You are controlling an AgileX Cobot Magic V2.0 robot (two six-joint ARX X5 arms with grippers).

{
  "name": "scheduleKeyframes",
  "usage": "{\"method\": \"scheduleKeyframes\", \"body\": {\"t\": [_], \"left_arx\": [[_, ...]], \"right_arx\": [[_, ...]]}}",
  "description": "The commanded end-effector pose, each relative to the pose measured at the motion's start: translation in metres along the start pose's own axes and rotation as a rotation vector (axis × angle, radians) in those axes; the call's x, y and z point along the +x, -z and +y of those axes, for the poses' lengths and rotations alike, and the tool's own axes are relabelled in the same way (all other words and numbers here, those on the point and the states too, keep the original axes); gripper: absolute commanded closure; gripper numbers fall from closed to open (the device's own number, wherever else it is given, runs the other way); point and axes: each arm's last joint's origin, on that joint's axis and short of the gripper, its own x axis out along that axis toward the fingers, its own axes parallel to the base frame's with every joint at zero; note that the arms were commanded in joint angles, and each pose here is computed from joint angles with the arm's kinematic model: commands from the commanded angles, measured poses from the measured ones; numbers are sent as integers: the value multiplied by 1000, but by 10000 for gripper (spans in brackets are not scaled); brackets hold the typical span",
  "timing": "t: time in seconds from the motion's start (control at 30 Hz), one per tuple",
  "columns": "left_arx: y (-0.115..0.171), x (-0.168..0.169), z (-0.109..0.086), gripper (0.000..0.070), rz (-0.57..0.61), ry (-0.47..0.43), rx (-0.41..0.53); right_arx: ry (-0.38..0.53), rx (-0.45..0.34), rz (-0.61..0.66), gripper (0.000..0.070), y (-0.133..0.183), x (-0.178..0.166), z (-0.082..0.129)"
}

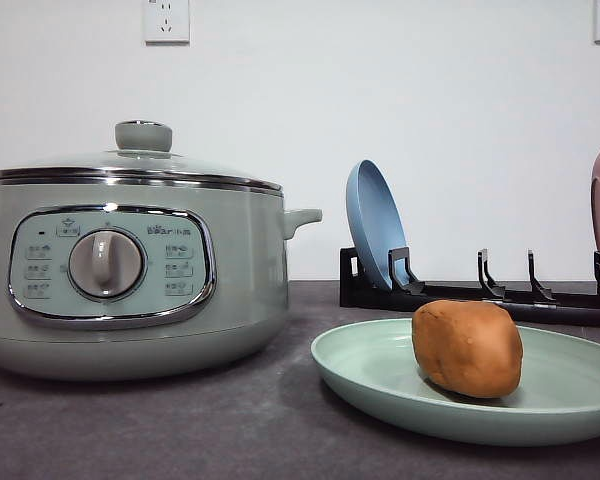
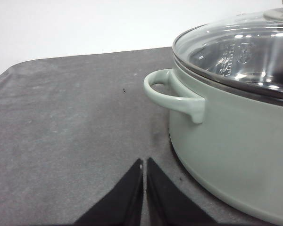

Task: Transfer potato from steamer to green plate

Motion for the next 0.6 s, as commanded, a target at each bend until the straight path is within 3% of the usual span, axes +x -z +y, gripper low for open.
{"method": "scheduleKeyframes", "body": {"t": [0.0, 0.57], "left_arx": [[5, 1, 0, 695, 28, -2, -6], [5, 1, 0, 695, 28, -2, -6]], "right_arx": [[1, 10, 3, 694, 1, 0, 0], [1, 11, 3, 694, 1, 0, 0]]}}
